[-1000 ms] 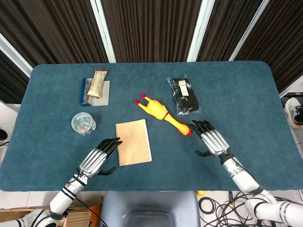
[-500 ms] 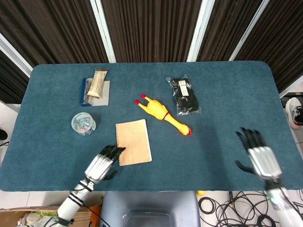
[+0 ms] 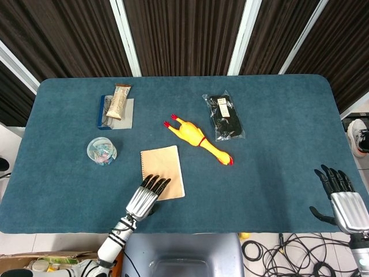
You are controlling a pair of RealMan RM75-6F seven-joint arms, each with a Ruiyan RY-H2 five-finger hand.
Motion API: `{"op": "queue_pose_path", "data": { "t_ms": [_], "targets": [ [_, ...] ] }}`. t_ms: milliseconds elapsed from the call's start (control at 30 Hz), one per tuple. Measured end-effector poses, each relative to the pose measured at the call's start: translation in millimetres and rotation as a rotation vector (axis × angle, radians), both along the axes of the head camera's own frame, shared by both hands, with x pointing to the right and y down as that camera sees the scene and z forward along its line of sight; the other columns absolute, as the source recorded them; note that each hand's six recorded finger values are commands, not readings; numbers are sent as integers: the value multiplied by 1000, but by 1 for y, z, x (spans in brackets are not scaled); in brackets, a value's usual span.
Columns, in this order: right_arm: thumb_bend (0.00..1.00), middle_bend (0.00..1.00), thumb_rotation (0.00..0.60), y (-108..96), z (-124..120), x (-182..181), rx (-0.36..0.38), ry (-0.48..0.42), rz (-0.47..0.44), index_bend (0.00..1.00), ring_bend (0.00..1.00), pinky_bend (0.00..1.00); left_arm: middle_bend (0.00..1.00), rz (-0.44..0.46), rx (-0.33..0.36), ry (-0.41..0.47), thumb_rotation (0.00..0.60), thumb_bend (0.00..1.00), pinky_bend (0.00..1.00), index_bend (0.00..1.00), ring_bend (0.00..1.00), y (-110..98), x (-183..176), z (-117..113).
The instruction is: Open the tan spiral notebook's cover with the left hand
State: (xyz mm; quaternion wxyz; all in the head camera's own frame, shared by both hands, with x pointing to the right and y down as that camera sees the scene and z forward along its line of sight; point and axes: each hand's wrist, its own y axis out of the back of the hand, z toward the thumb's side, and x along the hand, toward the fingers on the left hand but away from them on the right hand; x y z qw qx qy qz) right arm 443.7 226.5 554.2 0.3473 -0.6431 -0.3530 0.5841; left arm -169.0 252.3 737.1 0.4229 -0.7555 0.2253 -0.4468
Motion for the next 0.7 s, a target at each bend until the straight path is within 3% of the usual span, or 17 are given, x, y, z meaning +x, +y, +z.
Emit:
{"op": "queue_pose_path", "data": {
  "t_ms": [467, 700],
  "targets": [
    [155, 0, 600, -5, -6, 12, 9, 4, 48, 0, 0, 0, 310, -17, 9, 52, 600, 327, 150, 176, 228, -8, 8, 11],
    [156, 0, 600, -6, -7, 14, 13, 7, 53, 0, 0, 0, 436, -56, 8, 64, 600, 333, 189, 251, 337, -14, 4, 15]
  ]
}}
